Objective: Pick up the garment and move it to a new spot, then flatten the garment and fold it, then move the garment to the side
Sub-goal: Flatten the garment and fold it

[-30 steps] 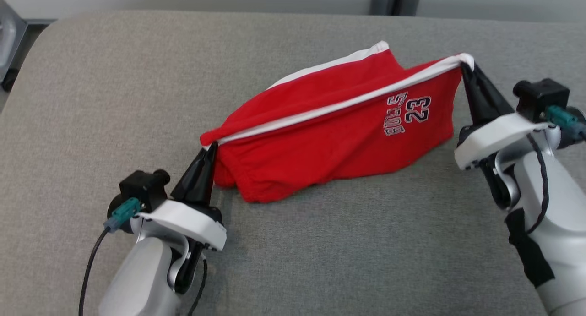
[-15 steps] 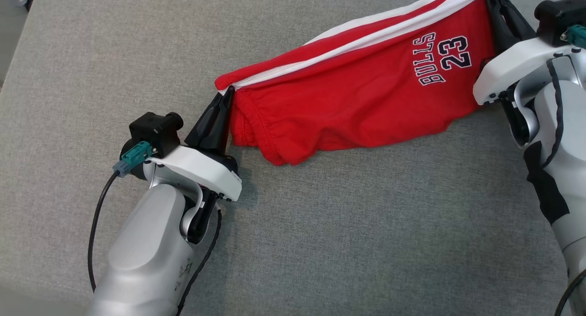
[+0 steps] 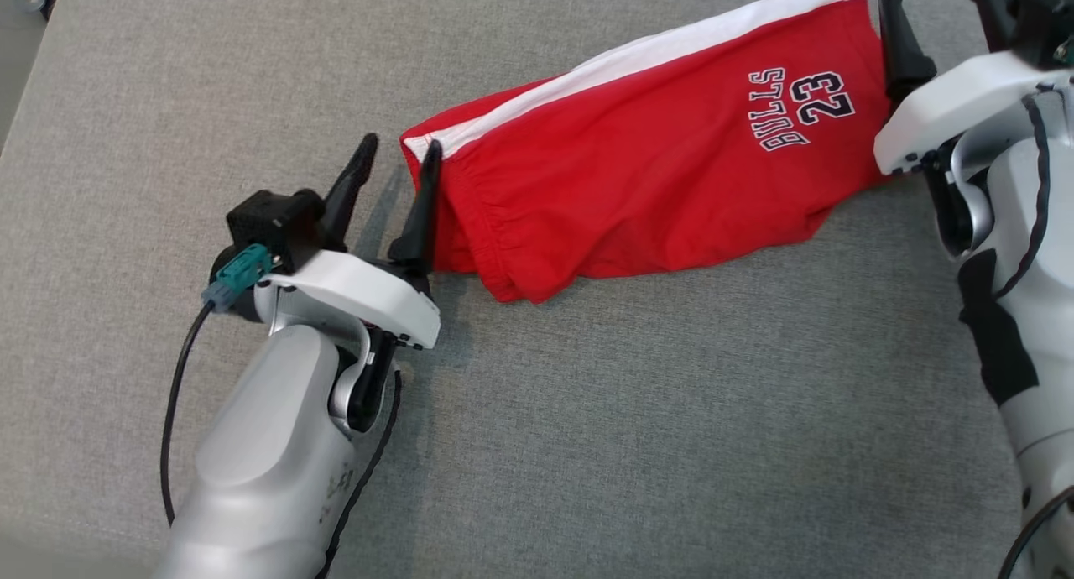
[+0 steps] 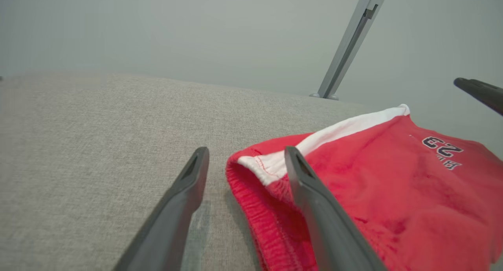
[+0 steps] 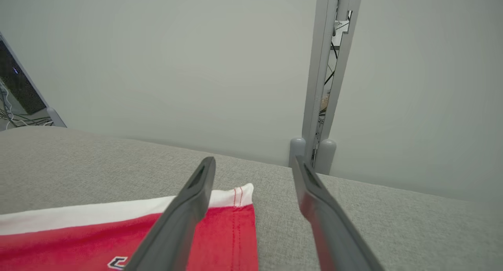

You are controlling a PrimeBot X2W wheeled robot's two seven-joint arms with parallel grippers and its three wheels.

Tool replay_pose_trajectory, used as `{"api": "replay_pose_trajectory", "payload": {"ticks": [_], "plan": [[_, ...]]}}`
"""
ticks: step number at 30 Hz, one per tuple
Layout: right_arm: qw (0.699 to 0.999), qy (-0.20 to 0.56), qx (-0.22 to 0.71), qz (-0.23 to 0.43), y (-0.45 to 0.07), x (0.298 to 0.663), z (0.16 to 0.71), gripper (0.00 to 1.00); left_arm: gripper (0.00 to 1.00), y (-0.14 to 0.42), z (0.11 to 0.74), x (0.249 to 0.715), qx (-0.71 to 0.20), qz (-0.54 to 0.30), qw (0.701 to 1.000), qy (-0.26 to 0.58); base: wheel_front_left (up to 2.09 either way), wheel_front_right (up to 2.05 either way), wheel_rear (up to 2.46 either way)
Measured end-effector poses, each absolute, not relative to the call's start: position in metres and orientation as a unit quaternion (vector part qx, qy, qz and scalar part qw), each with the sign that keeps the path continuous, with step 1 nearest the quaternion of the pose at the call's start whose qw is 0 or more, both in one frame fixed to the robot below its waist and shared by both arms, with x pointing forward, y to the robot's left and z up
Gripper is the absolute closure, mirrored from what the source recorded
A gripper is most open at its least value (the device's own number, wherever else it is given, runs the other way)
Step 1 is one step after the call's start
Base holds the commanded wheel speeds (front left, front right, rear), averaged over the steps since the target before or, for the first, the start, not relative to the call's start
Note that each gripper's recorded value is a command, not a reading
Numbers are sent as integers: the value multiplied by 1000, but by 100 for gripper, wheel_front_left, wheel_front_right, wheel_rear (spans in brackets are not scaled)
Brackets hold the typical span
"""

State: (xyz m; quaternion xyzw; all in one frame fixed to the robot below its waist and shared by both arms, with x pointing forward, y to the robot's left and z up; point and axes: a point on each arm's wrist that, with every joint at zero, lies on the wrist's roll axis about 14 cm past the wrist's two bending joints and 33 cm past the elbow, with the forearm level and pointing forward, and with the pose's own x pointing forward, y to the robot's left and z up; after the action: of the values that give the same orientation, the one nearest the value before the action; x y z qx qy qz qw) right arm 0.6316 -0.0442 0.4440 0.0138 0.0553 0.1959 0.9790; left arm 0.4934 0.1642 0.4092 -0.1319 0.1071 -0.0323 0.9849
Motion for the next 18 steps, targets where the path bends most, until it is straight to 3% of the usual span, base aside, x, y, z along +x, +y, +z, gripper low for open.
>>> {"api": "replay_pose_trajectory", "payload": {"ticks": [4, 12, 17, 18], "plan": [[979, 65, 35, 191, -46, 613, 437, 0, 0, 169, 409, 485, -127, -17, 986, 106, 0, 0, 0], [971, 155, 46, 178, -62, 563, 384, 0, 0, 168, 409, 463, -125, -12, 986, 107, 0, 0, 0], [961, 197, 42, 188, -53, 553, 368, 0, 0, 168, 408, 459, -122, -12, 987, 108, 0, 0, 0], [959, 205, 41, 190, -51, 551, 366, 24, 0, 169, 408, 458, -123, -11, 986, 108, 0, 0, 0]]}}
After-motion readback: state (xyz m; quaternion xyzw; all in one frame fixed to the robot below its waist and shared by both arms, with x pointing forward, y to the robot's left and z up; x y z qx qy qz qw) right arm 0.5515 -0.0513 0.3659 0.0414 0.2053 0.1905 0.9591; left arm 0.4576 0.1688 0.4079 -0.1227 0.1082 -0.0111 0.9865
